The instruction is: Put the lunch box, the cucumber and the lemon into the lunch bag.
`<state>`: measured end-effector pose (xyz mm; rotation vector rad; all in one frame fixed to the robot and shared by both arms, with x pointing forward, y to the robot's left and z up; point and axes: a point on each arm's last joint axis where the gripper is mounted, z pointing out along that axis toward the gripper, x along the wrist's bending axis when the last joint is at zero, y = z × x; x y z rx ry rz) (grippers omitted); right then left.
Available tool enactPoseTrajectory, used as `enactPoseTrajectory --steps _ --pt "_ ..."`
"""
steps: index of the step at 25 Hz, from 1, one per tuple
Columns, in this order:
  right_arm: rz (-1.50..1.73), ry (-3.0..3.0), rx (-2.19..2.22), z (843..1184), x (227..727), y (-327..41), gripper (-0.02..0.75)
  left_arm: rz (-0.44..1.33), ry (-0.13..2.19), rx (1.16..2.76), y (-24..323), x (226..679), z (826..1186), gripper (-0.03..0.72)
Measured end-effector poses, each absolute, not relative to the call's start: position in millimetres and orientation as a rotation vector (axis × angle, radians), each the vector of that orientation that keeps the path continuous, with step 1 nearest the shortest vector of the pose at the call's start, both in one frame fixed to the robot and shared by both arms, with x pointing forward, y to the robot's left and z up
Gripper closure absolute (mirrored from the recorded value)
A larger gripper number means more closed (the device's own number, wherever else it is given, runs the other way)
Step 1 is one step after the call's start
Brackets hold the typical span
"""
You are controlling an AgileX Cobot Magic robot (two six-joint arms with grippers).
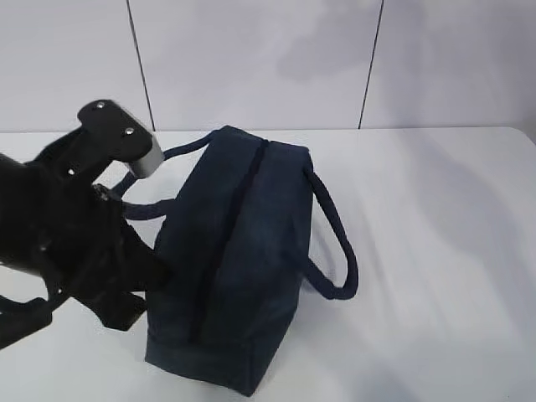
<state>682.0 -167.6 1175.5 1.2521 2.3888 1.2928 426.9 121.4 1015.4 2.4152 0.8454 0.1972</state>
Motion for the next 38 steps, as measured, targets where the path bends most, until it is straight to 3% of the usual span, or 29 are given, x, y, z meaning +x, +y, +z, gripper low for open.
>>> enactPoseTrajectory --steps 5,8,11,13,23,32,38 --pt "1.273 2.403 1.293 1170.4 681.0 -168.2 0.355 0.260 0.791 2.475 124.3 429.6 1022.3 0.617" --pt "1.266 2.403 1.302 1169.2 681.3 -168.5 0.355 0.247 0.858 2.478 129.9 432.1 1021.1 0.461" --pt "1.264 2.402 1.304 1169.1 681.3 -168.6 0.355 0.251 0.945 2.451 138.9 439.2 1020.9 0.241" --pt "1.264 2.402 1.304 1169.1 681.3 -168.6 0.355 0.255 0.990 2.440 145.3 443.7 1021.9 0.172" --pt "1.180 2.391 1.344 1167.9 677.8 -174.2 0.355 0.419 1.039 2.357 176.0 453.7 1067.5 0.154" --pt "1.163 2.330 1.289 1206.2 645.0 -183.9 0.355 0.546 1.156 2.255 206.6 474.1 1116.7 0.162" --pt "1.086 2.268 1.247 1234.1 612.1 -197.2 0.355 0.586 1.187 2.274 214.0 468.2 1128.8 0.173"
